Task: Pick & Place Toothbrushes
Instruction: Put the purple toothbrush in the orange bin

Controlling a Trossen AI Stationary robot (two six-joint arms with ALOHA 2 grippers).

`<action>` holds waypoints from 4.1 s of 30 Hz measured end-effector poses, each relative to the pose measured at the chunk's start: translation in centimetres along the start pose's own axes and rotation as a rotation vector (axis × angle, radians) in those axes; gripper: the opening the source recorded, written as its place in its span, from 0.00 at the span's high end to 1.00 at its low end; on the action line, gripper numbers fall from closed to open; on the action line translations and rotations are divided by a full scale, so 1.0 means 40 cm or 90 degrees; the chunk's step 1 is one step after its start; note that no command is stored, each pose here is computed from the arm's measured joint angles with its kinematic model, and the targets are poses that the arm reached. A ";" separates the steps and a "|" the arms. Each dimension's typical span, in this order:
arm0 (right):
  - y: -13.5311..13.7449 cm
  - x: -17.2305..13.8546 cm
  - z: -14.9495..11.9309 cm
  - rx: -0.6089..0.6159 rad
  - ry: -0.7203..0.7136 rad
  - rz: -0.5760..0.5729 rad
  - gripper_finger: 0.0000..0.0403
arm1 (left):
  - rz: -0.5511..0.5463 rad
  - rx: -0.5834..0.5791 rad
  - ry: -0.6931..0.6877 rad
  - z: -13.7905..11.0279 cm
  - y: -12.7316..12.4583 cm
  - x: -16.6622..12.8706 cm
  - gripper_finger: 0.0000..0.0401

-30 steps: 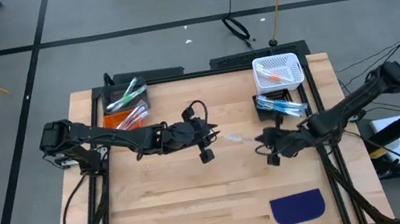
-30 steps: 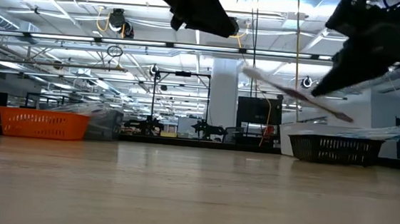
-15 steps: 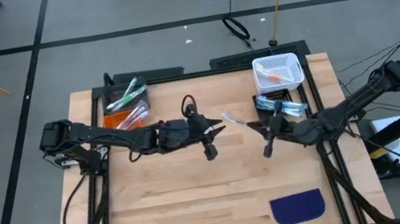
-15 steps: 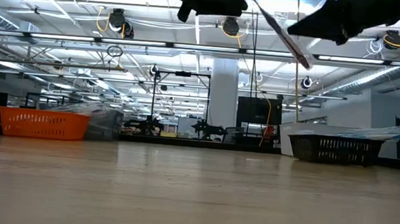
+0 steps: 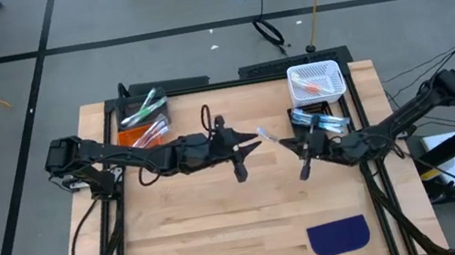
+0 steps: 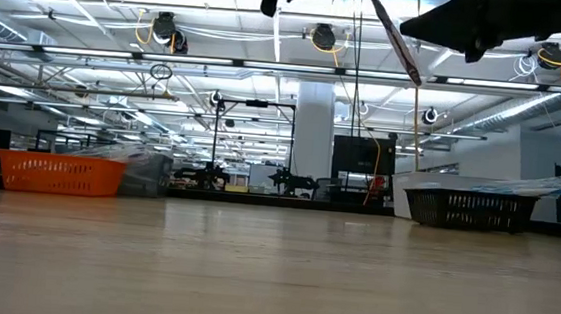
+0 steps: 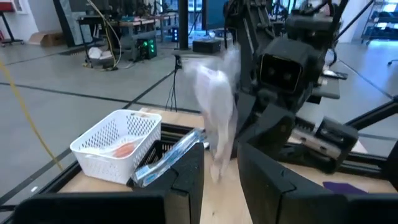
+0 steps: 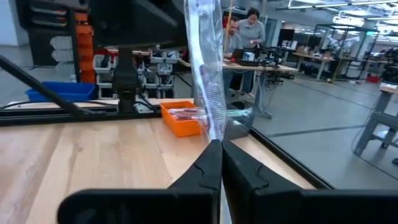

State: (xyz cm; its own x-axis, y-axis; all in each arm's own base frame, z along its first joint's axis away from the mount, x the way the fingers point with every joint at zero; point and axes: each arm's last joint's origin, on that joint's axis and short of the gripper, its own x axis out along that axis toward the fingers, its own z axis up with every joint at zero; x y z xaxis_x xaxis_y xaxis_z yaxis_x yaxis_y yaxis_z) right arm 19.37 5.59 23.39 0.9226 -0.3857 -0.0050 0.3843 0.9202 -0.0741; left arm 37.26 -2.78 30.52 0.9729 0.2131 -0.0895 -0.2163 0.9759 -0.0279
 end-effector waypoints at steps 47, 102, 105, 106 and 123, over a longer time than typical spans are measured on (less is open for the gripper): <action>0.002 0.046 -0.015 0.001 -0.022 0.049 1.00 | -0.032 -0.017 -0.059 -0.027 0.018 0.054 0.80; -0.023 0.053 -0.076 -0.001 0.111 -0.042 0.70 | 0.472 0.065 0.561 -0.058 0.246 -0.266 1.00; -0.023 0.053 -0.076 -0.002 0.112 -0.042 0.71 | 0.506 0.058 0.597 -0.064 0.265 -0.282 1.00; -0.023 0.053 -0.076 -0.002 0.113 -0.042 0.71 | 0.518 0.055 0.611 -0.067 0.272 -0.288 1.00; -0.023 0.053 -0.077 -0.004 0.115 -0.042 0.71 | 0.636 -0.006 0.765 -0.211 0.348 -0.354 1.00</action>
State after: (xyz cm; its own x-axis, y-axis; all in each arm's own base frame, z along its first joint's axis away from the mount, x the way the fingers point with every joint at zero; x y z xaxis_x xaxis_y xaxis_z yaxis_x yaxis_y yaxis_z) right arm 20.87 3.72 20.36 0.8747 -0.4507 -0.1782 0.4425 0.8927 -0.0858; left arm 19.78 7.38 22.99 -0.1931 0.5853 -0.7875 -0.7155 0.4651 0.5212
